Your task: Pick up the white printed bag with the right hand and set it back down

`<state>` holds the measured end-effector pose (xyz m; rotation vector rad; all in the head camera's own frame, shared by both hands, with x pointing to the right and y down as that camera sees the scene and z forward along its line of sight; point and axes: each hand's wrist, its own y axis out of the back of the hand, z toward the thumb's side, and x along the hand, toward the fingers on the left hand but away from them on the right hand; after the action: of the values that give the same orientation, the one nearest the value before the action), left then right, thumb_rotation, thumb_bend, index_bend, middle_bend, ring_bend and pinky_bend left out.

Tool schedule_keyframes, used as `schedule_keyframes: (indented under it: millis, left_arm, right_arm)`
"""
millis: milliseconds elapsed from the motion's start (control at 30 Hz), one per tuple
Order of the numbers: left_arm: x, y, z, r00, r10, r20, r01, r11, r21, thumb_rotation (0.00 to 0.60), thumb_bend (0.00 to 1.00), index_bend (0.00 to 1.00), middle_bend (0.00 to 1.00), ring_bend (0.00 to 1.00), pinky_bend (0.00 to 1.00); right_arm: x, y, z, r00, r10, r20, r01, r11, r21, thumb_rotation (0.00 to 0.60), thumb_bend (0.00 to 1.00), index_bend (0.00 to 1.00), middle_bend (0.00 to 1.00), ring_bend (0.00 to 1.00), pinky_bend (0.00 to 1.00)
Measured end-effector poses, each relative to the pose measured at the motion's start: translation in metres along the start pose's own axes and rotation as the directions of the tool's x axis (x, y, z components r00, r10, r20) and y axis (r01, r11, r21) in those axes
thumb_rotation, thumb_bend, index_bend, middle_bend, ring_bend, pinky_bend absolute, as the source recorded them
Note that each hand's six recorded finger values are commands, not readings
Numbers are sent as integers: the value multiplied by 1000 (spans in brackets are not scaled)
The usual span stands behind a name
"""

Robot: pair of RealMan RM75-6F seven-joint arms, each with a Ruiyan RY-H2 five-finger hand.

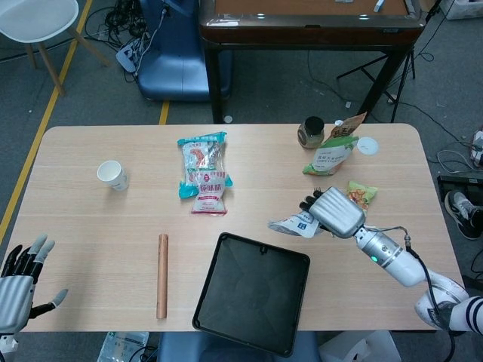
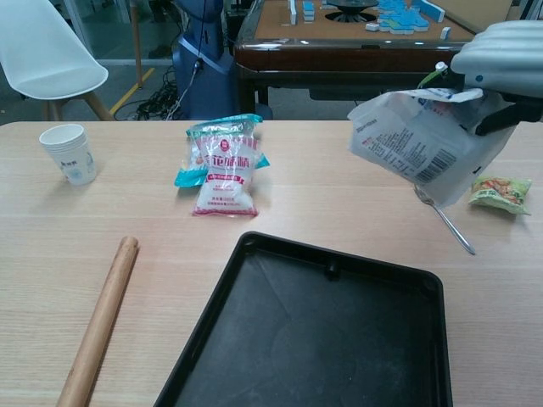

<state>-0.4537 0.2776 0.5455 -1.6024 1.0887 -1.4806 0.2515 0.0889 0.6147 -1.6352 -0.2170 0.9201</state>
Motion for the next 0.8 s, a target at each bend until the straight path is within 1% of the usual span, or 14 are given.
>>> schedule_keyframes:
  millis: [100, 200, 300, 433, 600, 800]
  left_arm:
    - [0, 1, 1, 1000, 2, 2, -2, 1000, 1, 600, 184, 75, 48, 106, 11]
    - [-1, 1, 1, 1000, 2, 2, -2, 1000, 2, 600, 184, 75, 48, 106, 11]
    - [-1, 1, 1, 1000, 2, 1, -2, 1000, 0, 600, 184, 75, 48, 105, 11]
    - [-2, 1, 1, 1000, 5, -2, -5, 1000, 0, 600, 184, 75, 48, 106, 11]
    - [-4, 0, -2, 1000, 4, -12, -4, 1000, -1, 600, 184, 75, 48, 105, 11]
    - [-6, 0, -5, 1000, 6, -20, -6, 1000, 0, 600, 184, 75, 48, 105, 11]
  right_arm:
    - [1, 11, 5, 998, 37, -42, -32, 992, 120, 600, 1000, 804, 750, 700, 837]
    - [0, 17, 11, 993, 88, -83, -68, 974, 217, 600, 1000, 811, 754, 702, 838]
    - [-3, 20, 20, 982, 138, -132, -92, 947, 308, 600, 1000, 826, 761, 706, 838]
    - [-9, 21, 34, 960, 193, -201, -96, 907, 411, 600, 1000, 830, 763, 707, 837]
    - [-15, 19, 49, 931, 256, -259, -96, 859, 503, 600, 1000, 830, 762, 707, 837]
    - [-20, 6, 64, 886, 347, -306, -99, 788, 607, 600, 1000, 831, 763, 707, 838]
